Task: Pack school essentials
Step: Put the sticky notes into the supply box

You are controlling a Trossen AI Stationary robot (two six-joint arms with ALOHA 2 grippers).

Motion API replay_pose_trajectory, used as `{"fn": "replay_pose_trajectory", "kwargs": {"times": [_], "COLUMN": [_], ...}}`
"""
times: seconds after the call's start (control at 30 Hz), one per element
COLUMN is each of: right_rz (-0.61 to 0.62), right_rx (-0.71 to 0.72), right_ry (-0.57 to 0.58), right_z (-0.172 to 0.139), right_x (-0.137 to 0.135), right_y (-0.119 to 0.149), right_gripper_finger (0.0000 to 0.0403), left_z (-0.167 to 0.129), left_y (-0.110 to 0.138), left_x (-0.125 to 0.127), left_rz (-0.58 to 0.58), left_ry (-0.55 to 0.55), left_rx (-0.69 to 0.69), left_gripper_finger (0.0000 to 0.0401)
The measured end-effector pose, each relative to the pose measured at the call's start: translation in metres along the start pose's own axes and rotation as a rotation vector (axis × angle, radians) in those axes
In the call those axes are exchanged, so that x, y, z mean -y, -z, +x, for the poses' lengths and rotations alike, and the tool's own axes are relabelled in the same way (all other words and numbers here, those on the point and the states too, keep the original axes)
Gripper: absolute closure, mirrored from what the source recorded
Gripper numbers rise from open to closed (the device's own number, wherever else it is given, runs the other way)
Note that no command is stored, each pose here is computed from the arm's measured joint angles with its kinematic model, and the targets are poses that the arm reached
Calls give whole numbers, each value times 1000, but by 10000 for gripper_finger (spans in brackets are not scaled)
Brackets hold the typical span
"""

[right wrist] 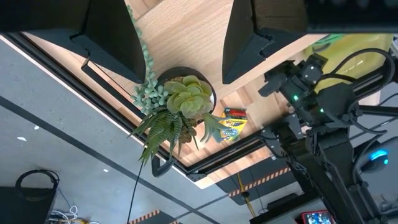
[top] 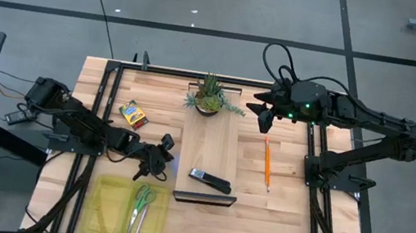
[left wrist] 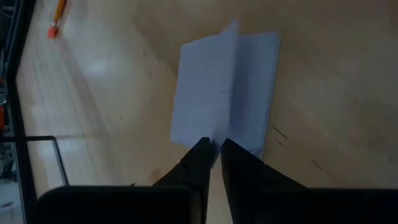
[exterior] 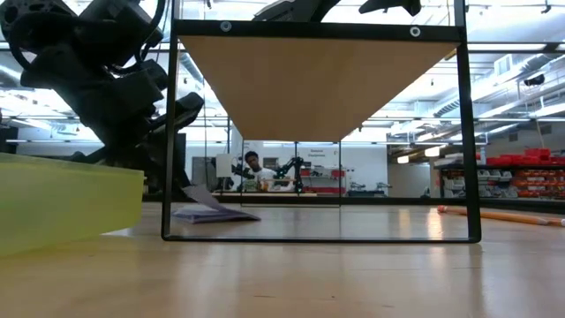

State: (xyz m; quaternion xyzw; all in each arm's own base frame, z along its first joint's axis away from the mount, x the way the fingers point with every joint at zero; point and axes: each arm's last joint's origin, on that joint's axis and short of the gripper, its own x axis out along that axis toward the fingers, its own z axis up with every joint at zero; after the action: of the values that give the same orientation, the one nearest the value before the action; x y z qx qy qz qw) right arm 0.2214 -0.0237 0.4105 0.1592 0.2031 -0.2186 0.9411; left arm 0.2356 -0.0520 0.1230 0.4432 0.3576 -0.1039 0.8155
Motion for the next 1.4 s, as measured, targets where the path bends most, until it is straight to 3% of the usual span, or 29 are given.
{"fn": "replay_pose_trajectory", "kwargs": {"times": [0.17,0.37,0.57,1.03,1.4], "right_rz": [0,0,0,-22,-52], "right_rx": [0,0,0,4,19], "right_ry": [0,0,0,10,50], "right_z": [0,0,0,0,0], "right_x": [0,0,0,0,2], "right_y": [0,0,0,0,-1], "right_gripper_finger": [183,183,183,183,183], "left_z": [0,-6,-30,-86,-135], "left_y": [0,-4,-9,-31,-61], "left_x": [0,-2,-10,-57,-88], "left_rz": [-1,4,-66,-309,-484], "left_ry": [0,-63,-129,25,210], "left_rx": [1,-17,-11,-137,-105], "left_gripper_finger": [394,397,398,399,397]}}
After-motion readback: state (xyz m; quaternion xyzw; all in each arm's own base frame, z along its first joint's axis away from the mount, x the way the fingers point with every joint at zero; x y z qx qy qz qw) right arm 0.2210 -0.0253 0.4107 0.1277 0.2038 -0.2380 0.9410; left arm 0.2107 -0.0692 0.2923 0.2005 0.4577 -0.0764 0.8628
